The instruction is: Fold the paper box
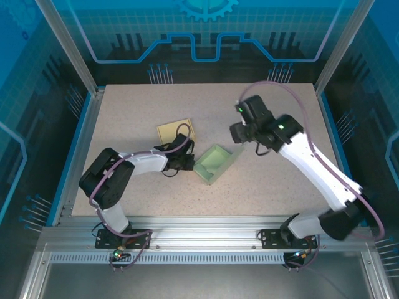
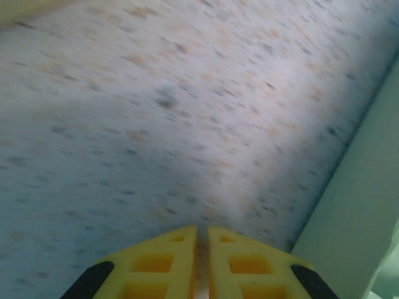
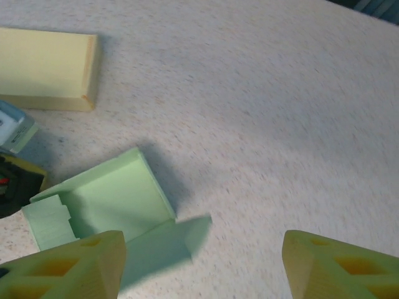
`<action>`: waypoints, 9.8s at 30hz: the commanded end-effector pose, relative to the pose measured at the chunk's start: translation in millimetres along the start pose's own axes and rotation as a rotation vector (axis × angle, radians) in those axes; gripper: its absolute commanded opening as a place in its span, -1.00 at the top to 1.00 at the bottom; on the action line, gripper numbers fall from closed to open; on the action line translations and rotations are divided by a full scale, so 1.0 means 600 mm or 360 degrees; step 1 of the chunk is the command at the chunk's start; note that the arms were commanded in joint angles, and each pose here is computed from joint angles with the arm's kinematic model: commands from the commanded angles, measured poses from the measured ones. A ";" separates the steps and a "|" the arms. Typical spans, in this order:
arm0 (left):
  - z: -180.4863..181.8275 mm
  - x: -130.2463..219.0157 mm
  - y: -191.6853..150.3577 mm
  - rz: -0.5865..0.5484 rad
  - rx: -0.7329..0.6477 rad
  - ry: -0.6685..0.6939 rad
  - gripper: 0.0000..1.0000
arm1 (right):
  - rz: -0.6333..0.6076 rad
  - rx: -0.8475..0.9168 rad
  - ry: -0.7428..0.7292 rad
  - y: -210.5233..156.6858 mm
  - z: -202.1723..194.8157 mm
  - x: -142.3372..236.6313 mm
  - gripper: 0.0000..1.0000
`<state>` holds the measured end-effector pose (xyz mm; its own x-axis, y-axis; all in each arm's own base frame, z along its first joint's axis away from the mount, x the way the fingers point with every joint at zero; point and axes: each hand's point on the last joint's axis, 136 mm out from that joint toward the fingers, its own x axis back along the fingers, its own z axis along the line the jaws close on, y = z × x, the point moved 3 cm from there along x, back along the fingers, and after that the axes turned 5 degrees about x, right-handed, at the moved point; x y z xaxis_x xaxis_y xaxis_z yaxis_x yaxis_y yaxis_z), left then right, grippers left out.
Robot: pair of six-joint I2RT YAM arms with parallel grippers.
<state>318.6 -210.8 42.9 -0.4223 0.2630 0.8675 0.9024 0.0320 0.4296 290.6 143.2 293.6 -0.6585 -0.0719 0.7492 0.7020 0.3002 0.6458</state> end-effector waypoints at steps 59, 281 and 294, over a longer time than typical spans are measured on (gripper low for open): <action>-0.124 -0.051 0.084 -0.0206 -0.0801 0.0298 0.98 | -0.0112 -0.0744 -0.0086 -0.120 -0.116 0.051 -1.00; -0.086 0.088 0.256 -0.0336 -0.0708 -0.0639 0.92 | 0.0047 0.0011 0.0538 0.027 -0.005 -0.284 0.89; -0.157 0.119 0.319 -0.0871 -0.0445 -0.0517 1.00 | -0.0352 0.0126 0.0022 0.093 0.020 -0.247 1.00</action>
<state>457.6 -242.8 176.3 -0.6753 0.4857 0.5551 0.5889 -0.0980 0.8022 417.6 158.8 205.2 -0.7203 -0.1088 0.6851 0.6058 0.3826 0.6976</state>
